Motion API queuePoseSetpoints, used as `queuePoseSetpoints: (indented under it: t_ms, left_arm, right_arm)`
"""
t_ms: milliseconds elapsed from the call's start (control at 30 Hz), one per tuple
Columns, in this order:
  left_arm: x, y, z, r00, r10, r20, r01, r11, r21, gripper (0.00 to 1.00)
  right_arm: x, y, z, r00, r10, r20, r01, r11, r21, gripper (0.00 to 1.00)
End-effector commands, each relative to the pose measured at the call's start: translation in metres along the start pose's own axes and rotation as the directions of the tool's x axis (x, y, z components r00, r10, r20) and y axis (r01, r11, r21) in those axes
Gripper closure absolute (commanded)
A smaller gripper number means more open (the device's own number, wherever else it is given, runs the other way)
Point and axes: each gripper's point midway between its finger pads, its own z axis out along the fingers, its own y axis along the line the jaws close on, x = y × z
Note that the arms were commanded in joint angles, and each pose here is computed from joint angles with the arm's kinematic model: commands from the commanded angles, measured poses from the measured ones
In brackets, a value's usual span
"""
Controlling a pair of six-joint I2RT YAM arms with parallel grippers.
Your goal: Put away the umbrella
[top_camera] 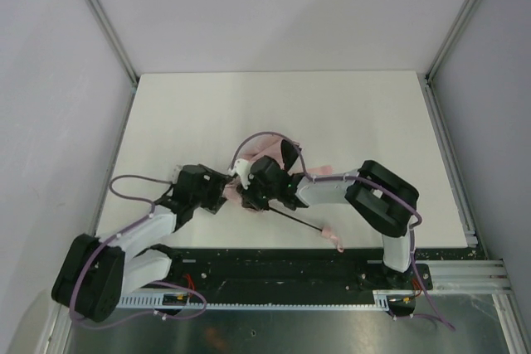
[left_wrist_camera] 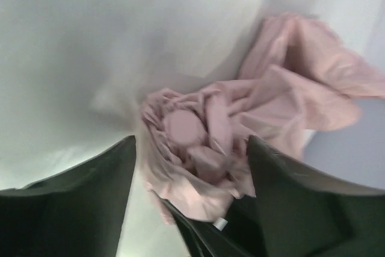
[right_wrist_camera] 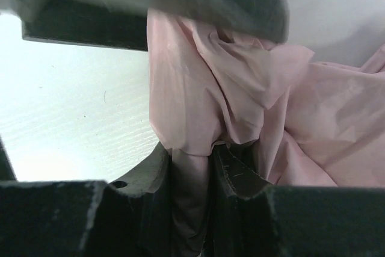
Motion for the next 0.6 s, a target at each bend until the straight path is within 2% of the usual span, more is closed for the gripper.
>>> queuePoseSetpoints:
  t_ms: [0, 67, 200, 400, 567]
  left_arm:
    - [-0.018, -0.03, -0.018, 0.999, 0.007, 0.032, -0.011, 0.989, 0.144, 0.09]
    - [-0.027, -0.035, -0.026, 0.999, 0.01, 0.049, -0.019, 0.983, 0.182, 0.03]
    - [-0.036, -0.043, -0.041, 0.998, 0.007, 0.066, -0.024, 0.966, 0.258, 0.01]
    - [-0.007, -0.035, -0.046, 0.995, -0.013, -0.097, 0.039, 0.962, 0.27, 0.01]
    - [0.007, -0.035, -0.046, 0.996, -0.032, -0.084, 0.054, 0.961, 0.27, 0.0]
  right_arm:
    - [0.11, 0.03, -0.006, 0.925, 0.197, -0.326, -0.275, 0.937, -0.214, 1.0]
    - [0.11, 0.033, -0.009, 0.915, 0.226, -0.335, -0.321, 0.91, -0.263, 1.0]
    - [0.113, 0.032, -0.011, 0.876, 0.323, -0.359, -0.437, 0.846, -0.306, 1.0]
    - [0.112, 0.023, -0.001, 0.796, 0.48, -0.368, -0.593, 0.737, -0.323, 1.0]
    - [0.113, 0.016, 0.005, 0.753, 0.547, -0.366, -0.654, 0.684, -0.324, 1.0]
